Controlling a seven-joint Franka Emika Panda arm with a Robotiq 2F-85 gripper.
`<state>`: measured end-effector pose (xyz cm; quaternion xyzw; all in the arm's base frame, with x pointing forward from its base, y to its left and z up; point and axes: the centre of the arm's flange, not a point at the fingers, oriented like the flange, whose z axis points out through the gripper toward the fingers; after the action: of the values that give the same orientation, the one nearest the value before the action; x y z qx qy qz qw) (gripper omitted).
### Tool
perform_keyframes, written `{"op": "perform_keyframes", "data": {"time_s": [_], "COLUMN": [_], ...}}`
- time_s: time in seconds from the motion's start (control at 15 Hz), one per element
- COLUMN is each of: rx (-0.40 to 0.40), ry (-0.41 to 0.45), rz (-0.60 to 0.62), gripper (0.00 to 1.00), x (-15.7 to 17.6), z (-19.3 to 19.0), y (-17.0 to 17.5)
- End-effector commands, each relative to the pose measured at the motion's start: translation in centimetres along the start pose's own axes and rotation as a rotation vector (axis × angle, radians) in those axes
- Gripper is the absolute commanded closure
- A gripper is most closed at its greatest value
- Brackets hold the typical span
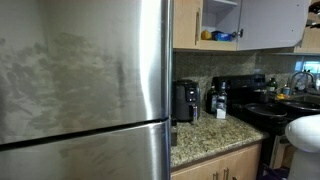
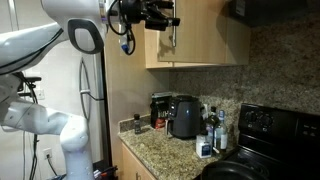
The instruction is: Pick up the bottle from the cabinet and put it on the counter, then close the cabinet door
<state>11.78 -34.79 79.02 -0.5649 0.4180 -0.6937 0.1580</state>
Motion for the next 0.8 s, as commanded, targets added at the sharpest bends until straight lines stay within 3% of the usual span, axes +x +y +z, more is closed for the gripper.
{"op": "perform_keyframes", "data": {"time_s": [0.0,0.2,0.4,0.73], "rx": [0.029,0.061,0.069,0.151], "ry": [-0.145,-0.250,-0.303,-0.400], "rz": [0.014,-0.040,-0.086,-0.202], "gripper": [0.00,0.00,0.00,0.00], "x": [0.8,-1.6,-5.6,-10.9], "z": [4.0,3.6,3.1,1.1], "y": [-2.2,-3.4,-5.1,-7.8]}}
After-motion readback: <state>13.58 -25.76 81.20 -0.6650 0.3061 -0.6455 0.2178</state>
